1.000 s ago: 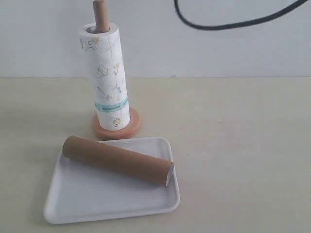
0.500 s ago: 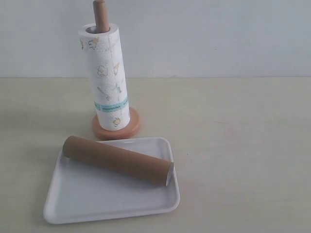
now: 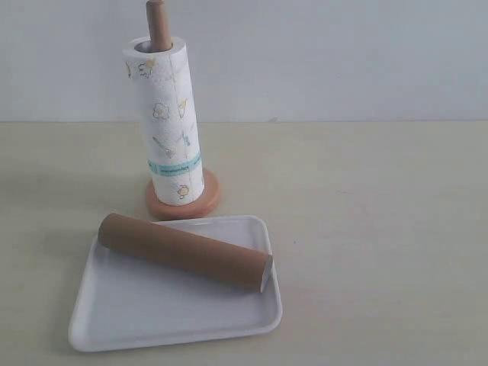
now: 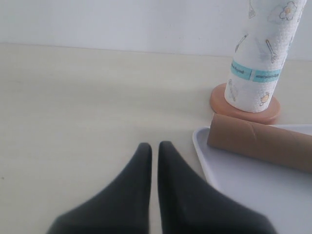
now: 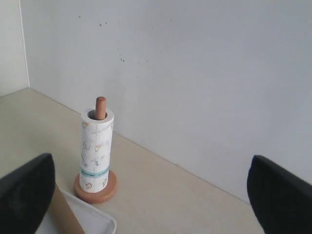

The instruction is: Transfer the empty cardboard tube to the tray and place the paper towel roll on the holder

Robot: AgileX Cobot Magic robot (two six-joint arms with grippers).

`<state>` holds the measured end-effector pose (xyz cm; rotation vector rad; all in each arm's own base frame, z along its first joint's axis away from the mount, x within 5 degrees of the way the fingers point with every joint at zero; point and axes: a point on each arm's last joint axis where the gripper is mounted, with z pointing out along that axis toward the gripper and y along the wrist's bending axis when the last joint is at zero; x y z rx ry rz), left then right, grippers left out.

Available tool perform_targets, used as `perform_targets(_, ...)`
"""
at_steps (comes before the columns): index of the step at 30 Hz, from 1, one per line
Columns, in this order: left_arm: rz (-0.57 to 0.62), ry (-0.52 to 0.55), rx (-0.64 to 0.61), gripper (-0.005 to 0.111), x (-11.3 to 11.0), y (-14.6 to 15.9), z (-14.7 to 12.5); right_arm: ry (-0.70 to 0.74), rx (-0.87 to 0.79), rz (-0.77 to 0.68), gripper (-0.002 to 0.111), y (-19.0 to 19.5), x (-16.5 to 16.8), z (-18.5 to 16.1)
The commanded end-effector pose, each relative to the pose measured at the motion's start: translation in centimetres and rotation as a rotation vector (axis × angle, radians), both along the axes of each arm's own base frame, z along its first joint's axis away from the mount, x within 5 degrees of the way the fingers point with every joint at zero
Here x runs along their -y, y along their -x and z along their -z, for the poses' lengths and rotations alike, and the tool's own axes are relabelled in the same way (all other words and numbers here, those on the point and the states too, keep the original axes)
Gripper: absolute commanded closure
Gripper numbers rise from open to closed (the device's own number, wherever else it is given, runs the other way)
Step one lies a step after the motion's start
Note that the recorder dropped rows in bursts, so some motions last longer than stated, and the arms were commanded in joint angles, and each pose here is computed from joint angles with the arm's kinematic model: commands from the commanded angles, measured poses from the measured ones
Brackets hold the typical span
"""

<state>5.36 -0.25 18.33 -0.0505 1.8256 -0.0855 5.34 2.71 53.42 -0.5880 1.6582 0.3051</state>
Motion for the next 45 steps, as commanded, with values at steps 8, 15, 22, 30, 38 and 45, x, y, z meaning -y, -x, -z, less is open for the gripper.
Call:
perform_targets(8, 0.009, -0.002, 0.004, 0.103, 0.0, 0.0, 0.1, -0.009, -0.164, 0.021, 0.004, 0.9, 0.7, 8.9)
perform_targets(15, 0.009, -0.002, 0.004, 0.103, 0.0, 0.0, 0.1, -0.088, -0.257, -0.057, 0.004, 0.7, -0.8, 15.4)
perform_targets(22, 0.009, -0.002, 0.004, 0.103, 0.0, 0.0, 0.1, -0.132, -0.428, -0.108, 0.004, -0.2, -2.8, 21.0)
perform_targets(30, 0.009, -0.002, 0.004, 0.103, 0.0, 0.0, 0.1, -0.139, -0.546, -0.083, 0.004, -0.4, -3.2, 24.3)
perform_targets(38, 0.009, -0.002, 0.004, 0.103, 0.0, 0.0, 0.1, -0.193, -0.526, -0.074, 0.004, -1.0, -3.6, 26.1)
perform_targets(45, 0.009, -0.002, 0.004, 0.103, 0.0, 0.0, 0.1, -0.202, -0.490, -0.075, 0.041, -1.1, -3.6, 25.9)
